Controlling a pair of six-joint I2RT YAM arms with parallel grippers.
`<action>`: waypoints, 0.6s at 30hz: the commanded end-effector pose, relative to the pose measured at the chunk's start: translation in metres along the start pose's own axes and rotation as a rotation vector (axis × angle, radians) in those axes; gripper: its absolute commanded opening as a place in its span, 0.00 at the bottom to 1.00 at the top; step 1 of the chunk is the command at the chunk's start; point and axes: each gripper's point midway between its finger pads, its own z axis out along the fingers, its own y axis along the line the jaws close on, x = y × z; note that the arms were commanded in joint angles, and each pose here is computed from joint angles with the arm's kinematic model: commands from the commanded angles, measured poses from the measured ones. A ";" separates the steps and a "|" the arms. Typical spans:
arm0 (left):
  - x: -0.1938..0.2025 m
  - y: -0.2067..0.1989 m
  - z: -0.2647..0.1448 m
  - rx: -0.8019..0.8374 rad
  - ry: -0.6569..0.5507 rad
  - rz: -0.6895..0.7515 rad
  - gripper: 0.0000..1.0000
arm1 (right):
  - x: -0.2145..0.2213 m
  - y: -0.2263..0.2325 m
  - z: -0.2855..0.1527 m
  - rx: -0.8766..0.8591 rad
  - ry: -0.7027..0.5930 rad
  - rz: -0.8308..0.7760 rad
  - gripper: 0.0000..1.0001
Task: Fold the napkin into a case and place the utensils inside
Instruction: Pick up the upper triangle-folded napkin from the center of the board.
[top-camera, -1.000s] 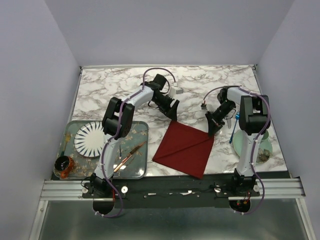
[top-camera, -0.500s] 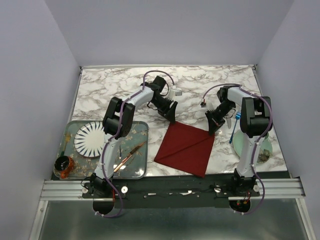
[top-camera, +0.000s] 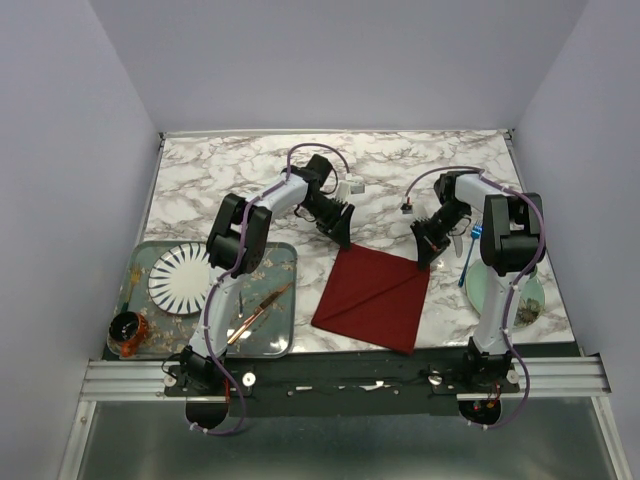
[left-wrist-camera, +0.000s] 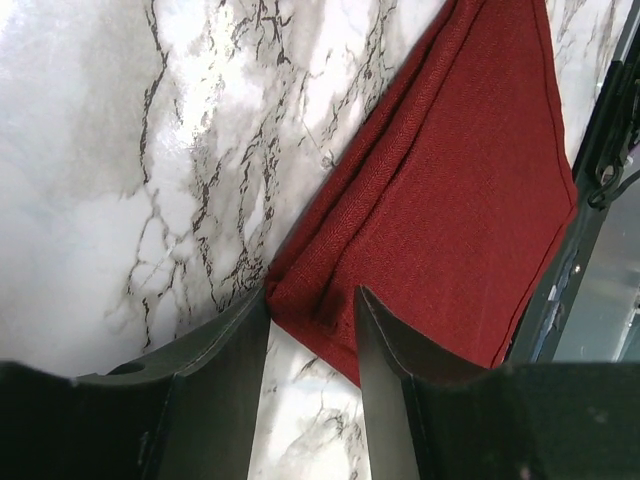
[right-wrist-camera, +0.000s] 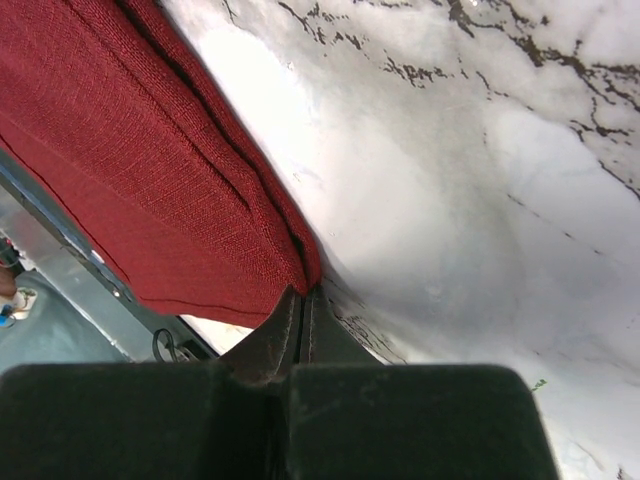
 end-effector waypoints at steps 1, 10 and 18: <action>0.018 0.005 0.012 0.028 0.054 -0.011 0.49 | -0.008 -0.004 -0.007 0.051 -0.023 -0.059 0.01; 0.019 0.005 0.017 0.037 0.065 -0.008 0.36 | -0.014 -0.005 -0.012 0.062 -0.040 -0.083 0.01; 0.031 0.004 0.021 0.058 0.094 -0.036 0.43 | -0.015 -0.006 -0.014 0.069 -0.035 -0.100 0.01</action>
